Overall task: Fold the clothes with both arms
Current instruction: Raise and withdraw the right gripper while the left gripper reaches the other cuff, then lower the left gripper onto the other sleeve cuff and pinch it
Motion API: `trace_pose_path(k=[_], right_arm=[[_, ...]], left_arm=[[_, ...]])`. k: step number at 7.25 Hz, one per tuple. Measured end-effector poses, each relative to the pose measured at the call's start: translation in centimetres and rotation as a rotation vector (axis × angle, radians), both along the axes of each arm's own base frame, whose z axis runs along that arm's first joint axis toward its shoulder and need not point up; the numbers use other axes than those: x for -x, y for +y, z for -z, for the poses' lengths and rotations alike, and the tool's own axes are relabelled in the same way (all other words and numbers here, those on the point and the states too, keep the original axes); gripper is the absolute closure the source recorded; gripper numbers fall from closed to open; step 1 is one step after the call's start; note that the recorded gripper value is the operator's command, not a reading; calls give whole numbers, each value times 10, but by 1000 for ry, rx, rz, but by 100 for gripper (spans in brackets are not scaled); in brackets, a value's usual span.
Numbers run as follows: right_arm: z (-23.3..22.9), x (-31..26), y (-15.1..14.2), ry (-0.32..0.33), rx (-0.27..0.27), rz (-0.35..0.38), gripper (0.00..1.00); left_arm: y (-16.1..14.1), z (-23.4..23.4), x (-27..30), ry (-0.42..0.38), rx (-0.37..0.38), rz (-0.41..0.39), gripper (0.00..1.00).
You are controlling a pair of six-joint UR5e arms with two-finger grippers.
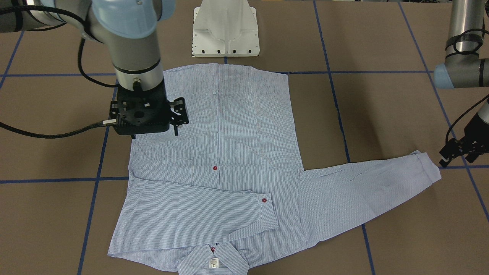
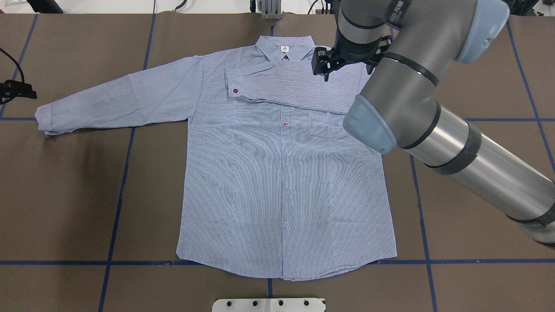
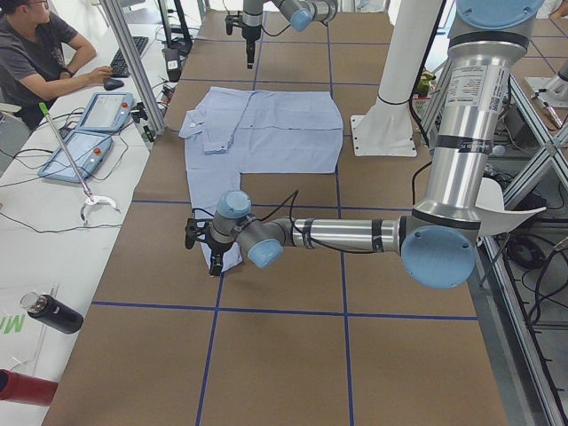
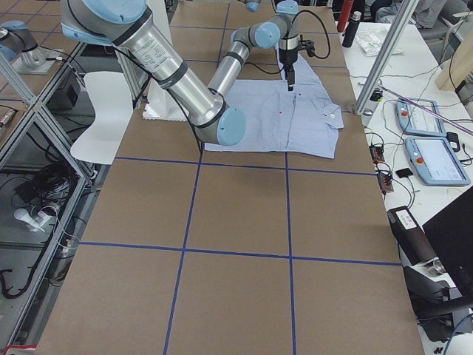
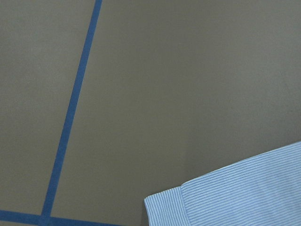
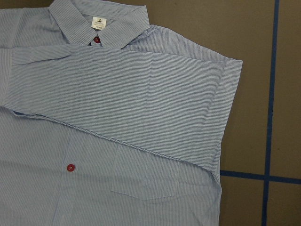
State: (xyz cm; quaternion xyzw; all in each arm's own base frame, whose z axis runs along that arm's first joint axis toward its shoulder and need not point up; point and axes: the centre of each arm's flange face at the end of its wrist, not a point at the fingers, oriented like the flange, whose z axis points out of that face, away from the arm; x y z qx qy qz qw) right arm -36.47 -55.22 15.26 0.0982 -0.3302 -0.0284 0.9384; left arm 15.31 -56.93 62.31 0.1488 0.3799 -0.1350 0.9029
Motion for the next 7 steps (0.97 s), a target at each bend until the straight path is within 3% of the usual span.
trace_pose_path(k=[4,7], right_arm=[[-23,-16,6,-7,4,19,0],[-23,-15,5,-22,-7,14,0]], left_arm=[[-2,-24,-50,-47,4,-20,25],[-1,-33,-63,-56,1,-48,26]])
